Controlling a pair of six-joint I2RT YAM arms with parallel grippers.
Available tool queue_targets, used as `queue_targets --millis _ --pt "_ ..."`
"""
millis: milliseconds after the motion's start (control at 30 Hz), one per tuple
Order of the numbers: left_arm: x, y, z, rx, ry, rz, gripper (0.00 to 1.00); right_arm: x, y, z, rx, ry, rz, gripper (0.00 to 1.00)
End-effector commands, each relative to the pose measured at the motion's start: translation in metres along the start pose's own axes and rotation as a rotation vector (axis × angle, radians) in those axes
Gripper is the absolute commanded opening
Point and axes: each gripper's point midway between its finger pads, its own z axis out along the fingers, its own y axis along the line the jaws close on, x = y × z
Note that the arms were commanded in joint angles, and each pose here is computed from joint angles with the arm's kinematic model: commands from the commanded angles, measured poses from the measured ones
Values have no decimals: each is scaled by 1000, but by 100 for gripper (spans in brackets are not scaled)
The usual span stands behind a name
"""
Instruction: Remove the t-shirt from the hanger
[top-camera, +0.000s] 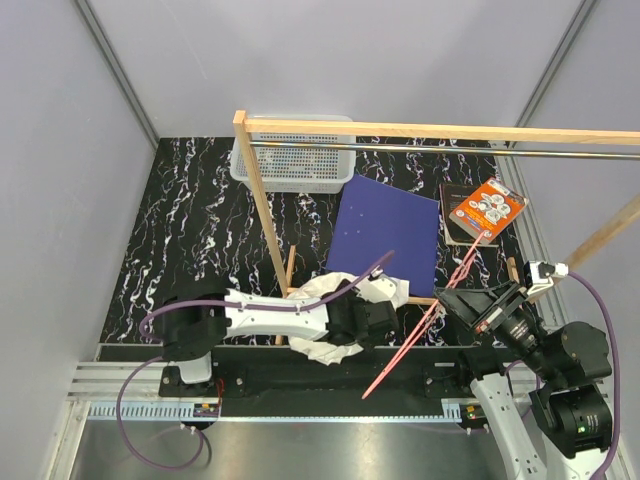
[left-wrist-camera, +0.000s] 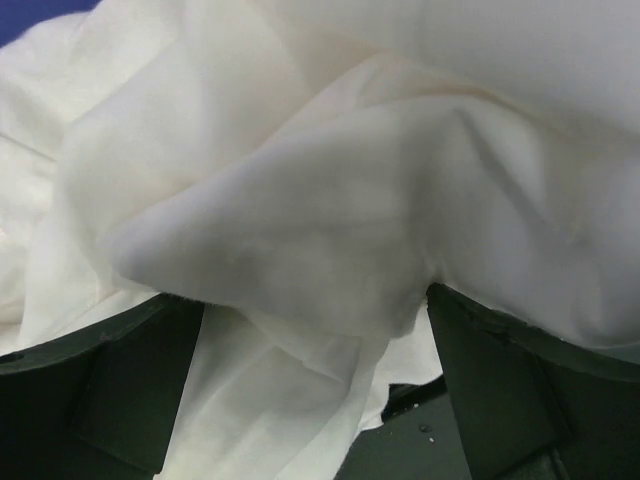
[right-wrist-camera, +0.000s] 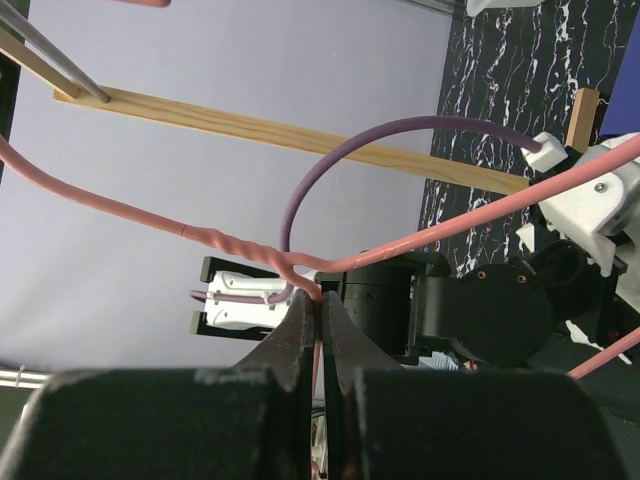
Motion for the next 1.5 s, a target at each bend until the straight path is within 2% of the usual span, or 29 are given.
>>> queue_targets --millis 0,100,267,367,400,467,500,667,700,833,1100,1200,1300,1333,1400,1433,1467 --pt "-23 -16 2 25 -61 -31 99 -3 5 2 -24 -4 -34 0" --pt "-16 -16 11 1 -48 -28 99 -1 0 5 -15 10 -24 0" --pt "-3 -31 27 51 -13 -17 98 1 -2 6 -15 21 -11 0" --pt "7 -36 35 86 9 -34 91 1 -2 6 -17 25 -12 0" --pt "9 -37 36 94 14 -39 83 1 -2 6 -17 27 -13 0" --pt "14 -38 38 109 20 -47 73 1 0 6 -19 26 -15 0" --pt "14 -38 37 112 18 -48 61 1 -1 6 -17 28 -11 0" --pt "22 -36 38 115 36 -34 30 0 -2 7 -15 24 -11 0" --pt "22 -34 38 112 34 -34 27 0 -2 8 -13 23 -11 0" --pt "14 -24 25 104 -3 -50 1 -1 1 8 -16 22 -19 0" --pt "-8 6 -21 98 -106 -105 0 0 1 7 -16 24 -19 0" --pt "-18 16 -50 159 -167 -162 0 0 -1 7 -11 20 -18 0" --pt "-20 16 -79 278 -215 -175 0 -2 -4 9 -2 20 -16 0" --pt "-23 13 -101 372 -245 -181 0 -2 -3 9 -3 19 -23 0" --pt "-12 14 -113 448 -261 -142 0 -3 -5 11 5 15 -27 0" --pt "-15 18 -135 517 -304 -155 0 -4 -6 11 7 14 -29 0" --pt "-3 23 -133 525 -298 -152 0 -3 -6 11 6 16 -31 0"
